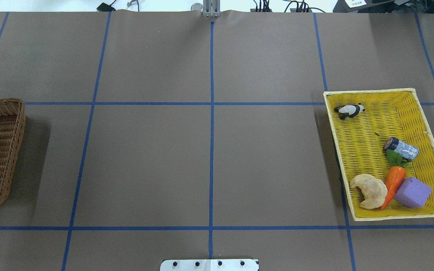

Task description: Move tape to another basket

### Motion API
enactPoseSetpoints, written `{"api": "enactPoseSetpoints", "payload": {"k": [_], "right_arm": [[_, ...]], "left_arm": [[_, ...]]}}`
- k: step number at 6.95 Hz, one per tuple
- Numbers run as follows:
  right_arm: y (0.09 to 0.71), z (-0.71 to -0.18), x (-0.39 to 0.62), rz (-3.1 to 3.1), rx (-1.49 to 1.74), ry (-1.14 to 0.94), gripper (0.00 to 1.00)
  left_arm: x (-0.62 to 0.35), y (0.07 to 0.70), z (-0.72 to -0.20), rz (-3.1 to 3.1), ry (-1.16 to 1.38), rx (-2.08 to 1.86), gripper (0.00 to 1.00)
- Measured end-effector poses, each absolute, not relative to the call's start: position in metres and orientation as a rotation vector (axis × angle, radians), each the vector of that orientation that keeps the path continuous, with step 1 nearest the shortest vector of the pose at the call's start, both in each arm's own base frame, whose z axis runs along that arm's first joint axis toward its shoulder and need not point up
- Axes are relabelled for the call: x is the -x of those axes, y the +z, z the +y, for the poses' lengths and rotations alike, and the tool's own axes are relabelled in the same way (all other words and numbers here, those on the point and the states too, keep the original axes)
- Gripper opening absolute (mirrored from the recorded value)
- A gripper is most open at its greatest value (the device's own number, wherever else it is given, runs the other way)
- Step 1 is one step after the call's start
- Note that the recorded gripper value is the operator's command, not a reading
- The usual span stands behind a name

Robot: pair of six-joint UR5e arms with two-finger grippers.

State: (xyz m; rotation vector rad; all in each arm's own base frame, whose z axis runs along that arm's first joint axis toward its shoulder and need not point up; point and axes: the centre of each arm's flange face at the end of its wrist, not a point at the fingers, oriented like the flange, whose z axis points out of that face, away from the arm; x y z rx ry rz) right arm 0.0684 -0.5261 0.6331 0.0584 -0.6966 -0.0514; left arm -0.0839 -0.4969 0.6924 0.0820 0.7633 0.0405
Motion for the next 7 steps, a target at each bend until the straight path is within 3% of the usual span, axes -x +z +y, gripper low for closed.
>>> {"api": "enactPoseSetpoints", "payload": {"k": [7], "right_arm": [[0.635,-0.525,-0.069,-0.695,-0.055,-0.051,1.0]], "left_arm": [[0.083,0.675,-0.463,0.761,0.058,-0.121,0.98]]}}
